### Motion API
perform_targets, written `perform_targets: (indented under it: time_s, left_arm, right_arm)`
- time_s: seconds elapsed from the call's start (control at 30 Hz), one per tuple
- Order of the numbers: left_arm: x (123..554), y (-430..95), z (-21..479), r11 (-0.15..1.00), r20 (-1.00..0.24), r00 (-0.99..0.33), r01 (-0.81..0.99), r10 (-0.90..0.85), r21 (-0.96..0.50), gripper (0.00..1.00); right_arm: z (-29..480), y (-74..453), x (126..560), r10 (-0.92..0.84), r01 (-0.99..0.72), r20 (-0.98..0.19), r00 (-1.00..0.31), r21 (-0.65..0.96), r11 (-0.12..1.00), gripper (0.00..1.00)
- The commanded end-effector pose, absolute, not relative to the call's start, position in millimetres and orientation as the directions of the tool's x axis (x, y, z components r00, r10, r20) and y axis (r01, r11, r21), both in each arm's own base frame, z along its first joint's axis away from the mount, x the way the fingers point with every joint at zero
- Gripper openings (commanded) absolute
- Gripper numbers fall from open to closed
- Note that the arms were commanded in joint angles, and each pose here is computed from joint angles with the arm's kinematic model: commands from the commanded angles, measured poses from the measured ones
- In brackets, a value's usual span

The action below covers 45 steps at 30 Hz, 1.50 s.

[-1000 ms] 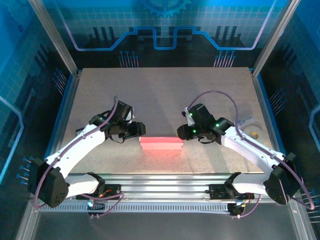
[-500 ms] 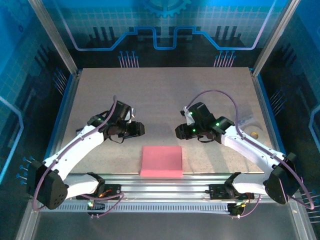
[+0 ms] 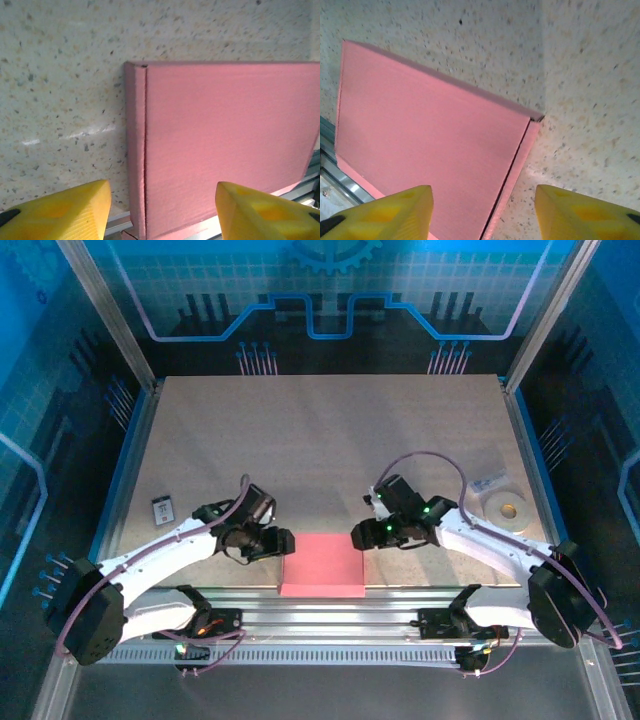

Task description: Fold the paper box

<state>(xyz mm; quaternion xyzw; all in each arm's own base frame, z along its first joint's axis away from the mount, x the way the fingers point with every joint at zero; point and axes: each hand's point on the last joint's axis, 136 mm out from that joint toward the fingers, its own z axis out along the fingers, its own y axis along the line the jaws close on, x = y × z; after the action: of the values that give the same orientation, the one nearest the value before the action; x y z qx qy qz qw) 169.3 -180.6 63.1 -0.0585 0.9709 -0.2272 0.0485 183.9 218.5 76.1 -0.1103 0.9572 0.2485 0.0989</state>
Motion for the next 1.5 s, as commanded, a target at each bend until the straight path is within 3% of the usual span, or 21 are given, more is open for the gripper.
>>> perform_targets:
  time_s: [0.0, 0.4, 0.7, 0.83, 1.13, 1.47]
  left_arm:
    - [167, -189, 58, 0.878, -0.063, -0.987, -0.102, -0.148, -0.468, 0.62]
    - [152, -198, 52, 0.848, -0.024, -0.994, -0.077, -0.105, -0.524, 0.67]
    - [142, -203, 45, 0.841, 0.034, -0.997, -0.076, -0.069, -0.536, 0.69]
    - [139, -205, 45, 0.836, 0.049, -0.997, -0.075, -0.058, -0.543, 0.71]
    - [138, -207, 48, 0.828, 0.06, -0.997, -0.081, -0.058, -0.555, 0.98]
    - [137, -217, 55, 0.79, 0.083, -0.995, -0.097, -0.059, -0.606, 0.99]
  right_arm:
    - [75, 229, 167, -0.159, -0.249, -0.213, -0.964, 0.514, 0.821, 0.62]
    - [58, 233, 134, -0.18, -0.225, -0.135, -0.974, 0.594, 0.773, 0.77]
    - [57, 242, 119, -0.218, -0.224, -0.093, -0.971, 0.666, 0.711, 1.0]
    - [58, 245, 117, -0.228, -0.23, -0.096, -0.969, 0.685, 0.691, 1.0]
    - [58, 249, 117, -0.229, -0.229, -0.097, -0.969, 0.703, 0.673, 1.0]
    - [58, 249, 118, -0.22, -0.224, -0.098, -0.97, 0.704, 0.674, 1.0]
